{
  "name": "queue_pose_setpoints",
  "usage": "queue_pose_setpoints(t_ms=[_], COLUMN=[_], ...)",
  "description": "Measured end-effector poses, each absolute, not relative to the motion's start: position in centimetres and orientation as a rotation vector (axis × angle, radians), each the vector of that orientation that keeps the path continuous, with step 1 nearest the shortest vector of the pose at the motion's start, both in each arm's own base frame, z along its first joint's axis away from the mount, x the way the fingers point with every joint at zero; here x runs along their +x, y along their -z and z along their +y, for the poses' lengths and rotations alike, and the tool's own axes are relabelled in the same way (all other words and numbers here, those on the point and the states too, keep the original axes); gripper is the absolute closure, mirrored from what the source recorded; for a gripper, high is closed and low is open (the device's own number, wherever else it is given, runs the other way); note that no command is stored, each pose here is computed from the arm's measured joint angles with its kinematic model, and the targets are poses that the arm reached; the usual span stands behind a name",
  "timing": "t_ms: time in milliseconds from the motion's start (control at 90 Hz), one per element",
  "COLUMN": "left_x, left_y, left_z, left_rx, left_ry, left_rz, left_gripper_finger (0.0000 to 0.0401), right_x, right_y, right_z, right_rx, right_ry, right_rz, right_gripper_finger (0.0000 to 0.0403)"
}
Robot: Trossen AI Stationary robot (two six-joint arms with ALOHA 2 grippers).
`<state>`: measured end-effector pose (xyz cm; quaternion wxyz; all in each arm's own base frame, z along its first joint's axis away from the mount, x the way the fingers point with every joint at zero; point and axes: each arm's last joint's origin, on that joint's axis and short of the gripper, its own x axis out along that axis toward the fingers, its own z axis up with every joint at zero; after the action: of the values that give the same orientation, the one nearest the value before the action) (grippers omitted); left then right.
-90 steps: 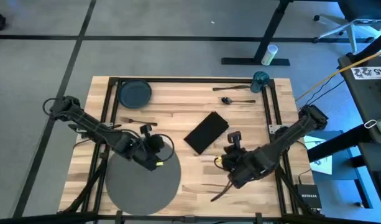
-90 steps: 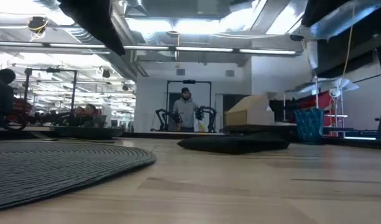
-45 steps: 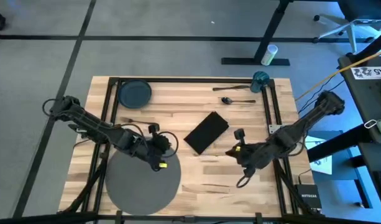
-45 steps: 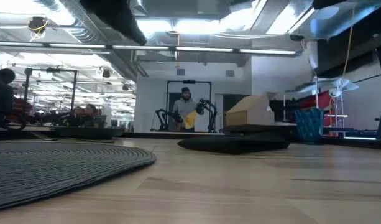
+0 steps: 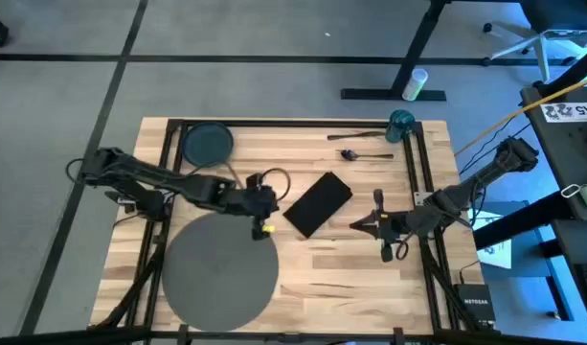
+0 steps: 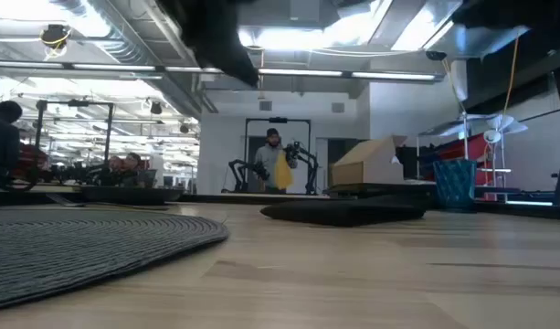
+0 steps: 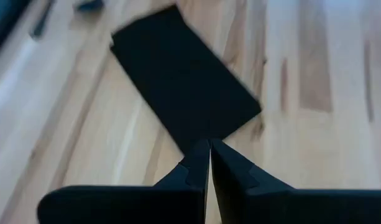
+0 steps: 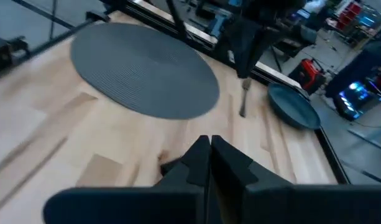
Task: Set table place
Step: Move the black table napkin to the right of the green plate
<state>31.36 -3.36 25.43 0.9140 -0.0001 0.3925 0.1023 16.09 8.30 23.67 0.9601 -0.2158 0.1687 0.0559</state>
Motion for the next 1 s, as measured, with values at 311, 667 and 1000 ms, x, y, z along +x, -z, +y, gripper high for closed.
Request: queue_pose_setpoints(t_ms=[311, 667, 1000], left_x=[34.7, 35.3, 36.7], left_y=[-19.3, -15.4, -12.8], left_z=[1.8, 4.0, 2.5], left_rx=[-0.120, -0.134, -0.146], left_ry=[-0.184, -0.283, -0.250], left_rz=[0.958, 1.069, 1.052], left_gripper_finger=[0.0401, 0.0401, 0.0401], right_x=[17.3, 18.0, 18.1], right_y=[-23.7, -23.4, -23.4], right_z=[5.9, 3.1, 2.4], right_rx=[-0.489, -0.474, -0.469], right_ry=[-0.179, -0.082, -0.050], right_rz=[0.176, 0.224, 0.234], right_gripper_finger=[0.0403, 0.0403, 0.0403])
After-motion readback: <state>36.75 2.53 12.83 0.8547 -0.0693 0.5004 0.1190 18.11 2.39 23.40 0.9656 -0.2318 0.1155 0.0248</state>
